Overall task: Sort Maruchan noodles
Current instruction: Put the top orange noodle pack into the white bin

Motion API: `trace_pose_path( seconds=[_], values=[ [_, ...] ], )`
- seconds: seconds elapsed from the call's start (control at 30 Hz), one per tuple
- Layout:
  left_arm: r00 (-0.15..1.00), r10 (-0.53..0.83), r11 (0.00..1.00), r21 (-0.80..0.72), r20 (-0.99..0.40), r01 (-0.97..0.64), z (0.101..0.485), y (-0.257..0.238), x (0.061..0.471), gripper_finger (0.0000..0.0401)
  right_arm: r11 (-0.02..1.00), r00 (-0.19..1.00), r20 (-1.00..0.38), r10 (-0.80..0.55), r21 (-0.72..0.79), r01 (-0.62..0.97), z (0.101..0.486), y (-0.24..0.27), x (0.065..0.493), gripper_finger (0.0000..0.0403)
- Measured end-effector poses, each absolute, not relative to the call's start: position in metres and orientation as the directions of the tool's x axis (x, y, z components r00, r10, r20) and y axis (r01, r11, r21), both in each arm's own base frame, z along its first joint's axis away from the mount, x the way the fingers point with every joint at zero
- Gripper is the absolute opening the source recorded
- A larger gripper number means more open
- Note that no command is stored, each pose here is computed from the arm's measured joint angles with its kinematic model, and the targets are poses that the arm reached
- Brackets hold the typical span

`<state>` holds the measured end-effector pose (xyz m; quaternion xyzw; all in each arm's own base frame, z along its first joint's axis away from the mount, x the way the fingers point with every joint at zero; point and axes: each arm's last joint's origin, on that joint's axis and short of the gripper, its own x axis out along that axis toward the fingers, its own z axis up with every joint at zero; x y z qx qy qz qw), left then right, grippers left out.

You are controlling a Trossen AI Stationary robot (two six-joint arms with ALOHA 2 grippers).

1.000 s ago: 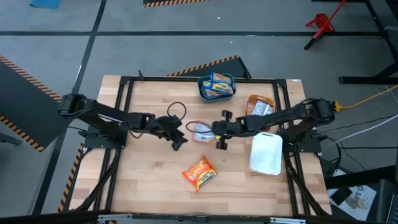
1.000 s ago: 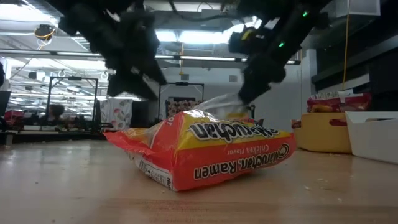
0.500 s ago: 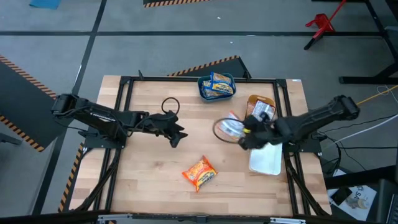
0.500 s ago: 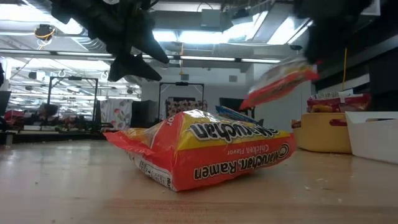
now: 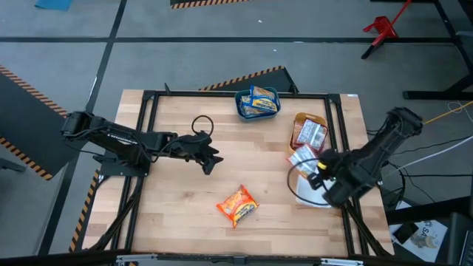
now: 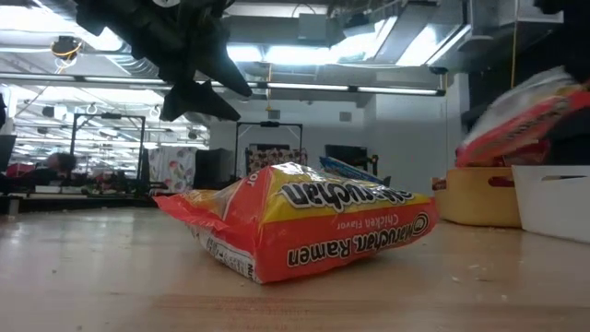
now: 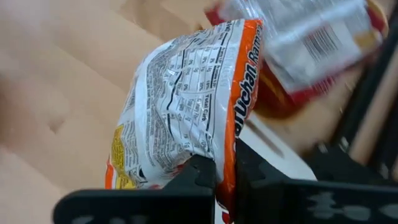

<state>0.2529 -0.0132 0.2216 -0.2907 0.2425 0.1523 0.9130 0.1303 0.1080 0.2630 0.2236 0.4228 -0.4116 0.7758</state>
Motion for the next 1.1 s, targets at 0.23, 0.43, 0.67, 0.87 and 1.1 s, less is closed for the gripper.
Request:
trace_pose_path(
  seconds=[0.23, 0.43, 0.67, 0.87, 1.1],
  values=[
    [0.836, 0.137, 0.784, -0.457, -0.532, -0.419, 0.222, -0.013, 0.253, 0.0212, 0.553, 0.114, -0.932, -0.345, -0.103, 0.827, 0.261, 0.121, 0.104, 0.0000],
    [0.835, 0.145, 0.783, -0.454, -0.531, -0.424, 0.222, -0.013, 0.253, 0.0212, 0.559, 0.045, -0.956, -0.291, -0.131, 0.818, 0.261, 0.129, 0.092, 0.0000],
    [0.834, 0.157, 0.781, -0.450, -0.529, -0.433, 0.222, -0.013, 0.253, 0.0212, 0.588, -0.010, -0.967, -0.256, -0.164, 0.792, 0.261, 0.131, 0.088, 0.0000],
    [0.833, 0.165, 0.777, -0.450, -0.528, -0.439, 0.222, -0.012, 0.253, 0.0212, 0.608, -0.050, -0.979, -0.199, -0.163, 0.777, 0.267, 0.134, 0.088, 0.0000],
    [0.827, 0.210, 0.770, -0.433, -0.522, -0.469, 0.222, -0.011, 0.253, 0.0212, 0.510, 0.004, -0.968, -0.252, -0.129, 0.851, 0.263, 0.133, 0.090, 0.0000]
  ],
)
